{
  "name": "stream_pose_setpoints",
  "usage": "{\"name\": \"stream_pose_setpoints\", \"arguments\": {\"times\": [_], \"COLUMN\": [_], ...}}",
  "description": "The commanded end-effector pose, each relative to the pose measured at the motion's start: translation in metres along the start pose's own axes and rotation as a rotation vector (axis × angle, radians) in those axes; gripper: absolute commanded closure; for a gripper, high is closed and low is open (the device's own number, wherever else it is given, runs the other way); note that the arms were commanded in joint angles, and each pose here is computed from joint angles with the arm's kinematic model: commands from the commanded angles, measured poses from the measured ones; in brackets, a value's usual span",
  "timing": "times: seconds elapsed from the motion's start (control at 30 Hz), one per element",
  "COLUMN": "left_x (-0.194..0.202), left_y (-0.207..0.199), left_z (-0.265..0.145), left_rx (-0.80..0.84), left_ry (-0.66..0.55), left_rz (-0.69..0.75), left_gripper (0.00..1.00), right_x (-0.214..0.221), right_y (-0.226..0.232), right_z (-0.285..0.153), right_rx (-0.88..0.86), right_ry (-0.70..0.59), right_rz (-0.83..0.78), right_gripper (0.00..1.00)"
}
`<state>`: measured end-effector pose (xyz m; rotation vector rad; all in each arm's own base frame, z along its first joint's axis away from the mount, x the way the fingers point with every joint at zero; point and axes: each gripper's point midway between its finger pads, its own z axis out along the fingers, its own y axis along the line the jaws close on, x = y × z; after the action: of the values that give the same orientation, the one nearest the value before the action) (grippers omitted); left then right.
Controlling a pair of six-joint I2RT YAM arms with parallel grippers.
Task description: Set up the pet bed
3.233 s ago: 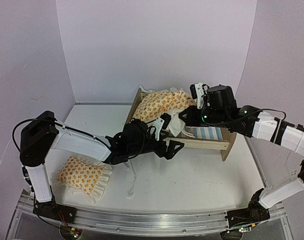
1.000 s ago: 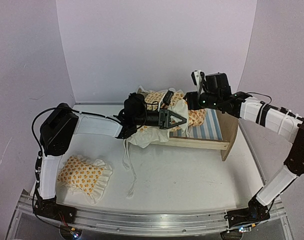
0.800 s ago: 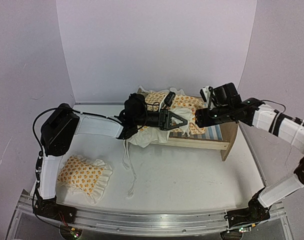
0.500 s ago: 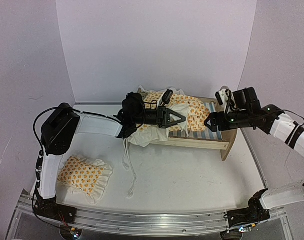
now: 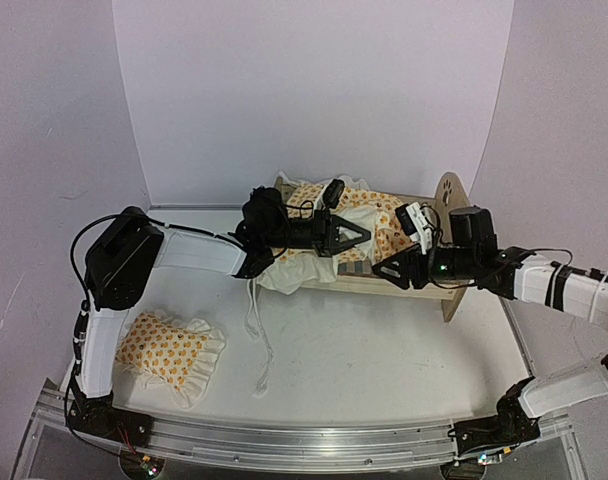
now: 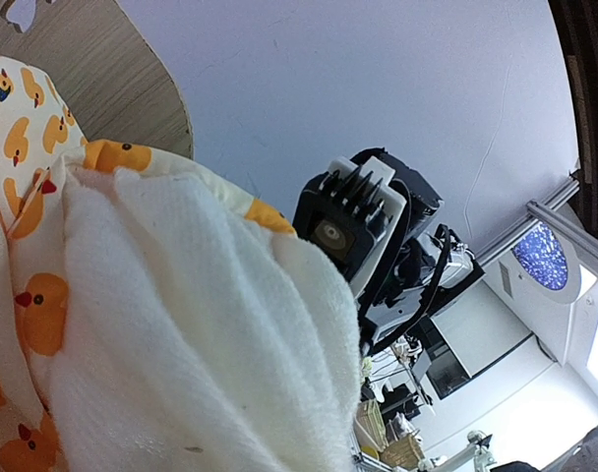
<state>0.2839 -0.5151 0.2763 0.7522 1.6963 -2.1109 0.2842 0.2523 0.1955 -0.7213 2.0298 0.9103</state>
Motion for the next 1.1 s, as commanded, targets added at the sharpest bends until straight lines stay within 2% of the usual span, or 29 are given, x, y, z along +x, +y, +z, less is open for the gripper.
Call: {"name": "stream_pose_setpoints", "arguments": {"times": [0.0, 0.23, 0.4, 0.47, 0.53, 0.57, 0.63, 0.73, 0.77, 0.87, 0.97, 1.0, 1.07], "left_x": [-0.018, -0.019, -0.019, -0.020, -0.020, -0.021, -0.021, -0.020, -0.020, -0.019, -0.019, -0.018, -0.017], "left_y": [-0.030, -0.033, -0.035, -0.034, -0.030, -0.028, -0.023, -0.015, -0.012, -0.009, -0.007, -0.007, -0.004], "left_z": [0.001, 0.002, 0.002, 0.002, 0.002, 0.002, 0.002, 0.002, 0.002, 0.003, 0.002, 0.002, 0.002], "left_rx": [0.080, 0.093, 0.103, 0.101, 0.096, 0.094, 0.086, 0.072, 0.070, 0.065, 0.059, 0.058, 0.055], "left_ry": [-0.027, -0.028, -0.025, -0.031, -0.037, -0.041, -0.050, -0.061, -0.063, -0.063, -0.069, -0.069, -0.069], "left_rz": [0.086, 0.089, 0.089, 0.093, 0.090, 0.089, 0.089, 0.096, 0.094, 0.094, 0.094, 0.095, 0.090], "left_gripper": [1.00, 1.00, 1.00, 1.00, 1.00, 1.00, 1.00, 1.00, 1.00, 1.00, 1.00, 1.00, 1.00], "right_x": [-0.041, -0.038, -0.039, -0.045, -0.049, -0.052, -0.047, -0.013, -0.007, -0.008, -0.017, -0.019, -0.012], "right_y": [0.000, -0.009, -0.007, -0.006, 0.004, 0.010, 0.021, 0.037, 0.043, 0.064, 0.096, 0.099, 0.083], "right_z": [0.003, 0.017, 0.024, 0.020, 0.010, 0.003, -0.005, -0.016, -0.022, -0.044, -0.066, -0.070, -0.071], "right_rx": [0.000, 0.005, -0.027, -0.021, -0.045, -0.056, -0.090, -0.128, -0.141, -0.201, -0.340, -0.342, -0.219], "right_ry": [-0.170, -0.169, -0.165, -0.168, -0.153, -0.152, -0.073, 0.134, 0.167, 0.168, 0.156, 0.151, 0.169], "right_rz": [-0.083, -0.083, -0.071, -0.040, 0.010, 0.056, 0.153, 0.304, 0.323, 0.362, 0.357, 0.355, 0.348], "right_gripper": [0.54, 0.59, 0.66, 0.75, 0.88, 0.99, 1.00, 1.00, 1.00, 1.00, 1.00, 1.00, 1.00]}}
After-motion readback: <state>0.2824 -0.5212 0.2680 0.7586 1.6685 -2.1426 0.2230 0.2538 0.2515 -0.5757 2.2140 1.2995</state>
